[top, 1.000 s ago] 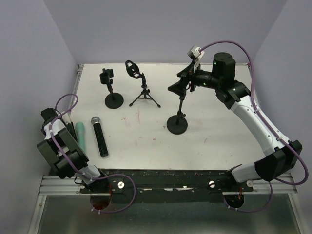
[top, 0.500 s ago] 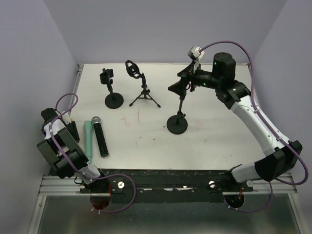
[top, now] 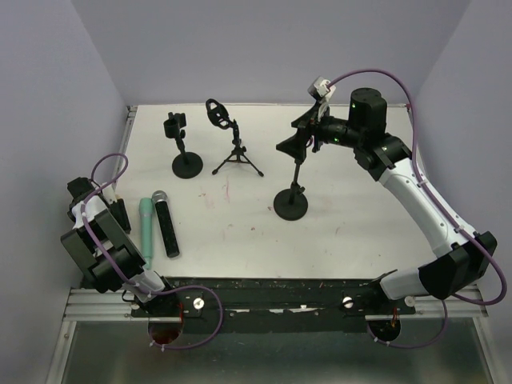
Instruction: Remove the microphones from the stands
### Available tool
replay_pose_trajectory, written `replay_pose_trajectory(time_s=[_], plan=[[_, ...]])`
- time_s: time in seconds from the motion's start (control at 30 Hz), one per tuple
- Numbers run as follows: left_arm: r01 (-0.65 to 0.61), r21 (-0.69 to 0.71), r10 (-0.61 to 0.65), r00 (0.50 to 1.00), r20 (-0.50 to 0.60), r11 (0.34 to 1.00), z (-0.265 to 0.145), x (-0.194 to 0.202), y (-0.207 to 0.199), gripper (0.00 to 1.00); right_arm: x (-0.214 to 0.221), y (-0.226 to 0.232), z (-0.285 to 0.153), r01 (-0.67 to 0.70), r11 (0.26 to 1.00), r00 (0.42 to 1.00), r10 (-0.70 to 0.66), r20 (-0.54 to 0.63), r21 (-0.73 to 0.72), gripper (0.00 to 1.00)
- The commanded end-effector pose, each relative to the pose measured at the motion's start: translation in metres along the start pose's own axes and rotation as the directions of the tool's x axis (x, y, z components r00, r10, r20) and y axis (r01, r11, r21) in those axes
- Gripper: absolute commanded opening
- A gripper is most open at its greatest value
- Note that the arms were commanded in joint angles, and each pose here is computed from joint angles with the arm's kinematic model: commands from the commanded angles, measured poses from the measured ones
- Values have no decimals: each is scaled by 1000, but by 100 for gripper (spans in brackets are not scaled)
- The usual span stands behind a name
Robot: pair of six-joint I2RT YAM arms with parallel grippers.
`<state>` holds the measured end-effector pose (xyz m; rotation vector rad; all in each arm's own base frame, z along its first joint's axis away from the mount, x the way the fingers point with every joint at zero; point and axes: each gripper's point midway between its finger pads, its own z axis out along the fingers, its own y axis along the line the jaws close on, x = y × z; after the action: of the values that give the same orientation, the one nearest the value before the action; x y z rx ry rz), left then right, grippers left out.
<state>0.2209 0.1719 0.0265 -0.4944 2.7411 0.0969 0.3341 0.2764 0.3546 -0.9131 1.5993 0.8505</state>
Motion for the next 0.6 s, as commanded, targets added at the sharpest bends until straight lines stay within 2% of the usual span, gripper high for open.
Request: replay_pose_trajectory(time_s=[0.0, 0.07, 0.17, 0.23, 0.3, 0.4, 0.43, 0.5, 0.57], plan=[[-19, 12, 19, 999, 29, 1000, -9, -5, -4, 59, -5, 5, -5, 15, 1000, 1000, -15, 20, -2, 100], [-2, 13, 1, 998, 70, 1000, -27, -14, -7, 59, -12, 3, -5, -4, 1000, 999, 4, 35, 12, 100], [-27, 22, 22, 979, 202, 999, -75, -38, -17, 61, -31, 0, -7, -6, 1000, 998, 5, 55, 28, 100], [-98, 5, 93, 956, 278, 995, -110, -51, -26, 61, -47, -5, -10, -6, 998, 998, 2, 64, 68, 100], [-236, -43, 237, 909, 344, 971, -141, -65, -42, 62, -58, -13, -18, -12, 992, 997, 3, 71, 126, 100], [-441, -36, 402, 781, 478, 897, -192, -90, -87, 67, -67, -36, -32, -87, 965, 993, 64, 99, 249, 100], [-514, -1, 430, 717, 549, 858, -215, -100, -110, 69, -68, -46, -38, -120, 953, 990, 92, 109, 278, 100], [-641, 76, 443, 606, 661, 764, -254, -109, -153, 73, -64, -71, -54, -204, 923, 977, 170, 129, 326, 100], [-758, 156, 415, 503, 758, 633, -291, -107, -197, 77, -49, -100, -75, -314, 872, 949, 276, 151, 376, 96]])
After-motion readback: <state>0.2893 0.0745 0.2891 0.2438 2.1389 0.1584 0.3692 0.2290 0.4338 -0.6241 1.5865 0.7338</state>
